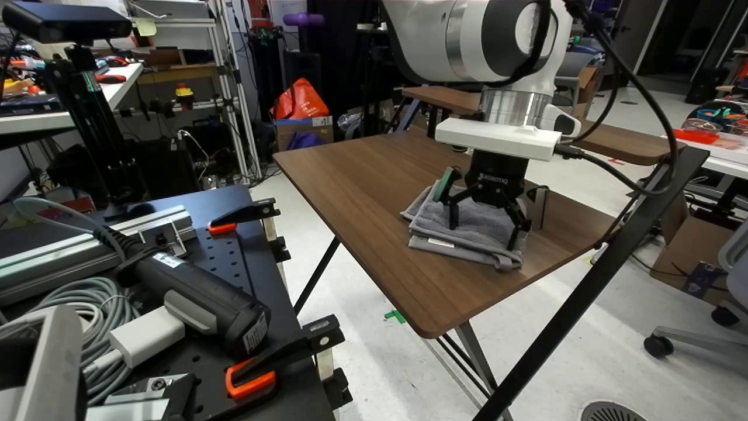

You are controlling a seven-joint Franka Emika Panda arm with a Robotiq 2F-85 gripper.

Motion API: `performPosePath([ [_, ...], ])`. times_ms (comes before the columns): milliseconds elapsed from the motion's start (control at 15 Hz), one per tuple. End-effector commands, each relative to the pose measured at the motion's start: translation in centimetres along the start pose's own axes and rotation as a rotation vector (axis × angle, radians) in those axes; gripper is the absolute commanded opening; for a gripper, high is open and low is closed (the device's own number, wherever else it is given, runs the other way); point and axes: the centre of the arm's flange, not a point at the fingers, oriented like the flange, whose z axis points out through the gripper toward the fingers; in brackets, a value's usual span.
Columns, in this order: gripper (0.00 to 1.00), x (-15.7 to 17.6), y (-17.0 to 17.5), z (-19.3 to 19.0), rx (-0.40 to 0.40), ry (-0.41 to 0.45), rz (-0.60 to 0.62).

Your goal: Move the towel to the right

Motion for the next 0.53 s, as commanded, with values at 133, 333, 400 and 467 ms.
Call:
performPosePath([
  [133, 1.0, -1.6, 1.5, -3.5, -0.002, 0.049, 0.056],
  [333, 1.0, -3.2, 2.0, -7.4, -0.024, 0.121, 0.064],
  [400, 1.0, -3.5, 1.9, -7.8, -0.033, 0.118, 0.04],
  [467, 1.0, -1.3, 2.5, -6.2, -0.035, 0.092, 0.057],
])
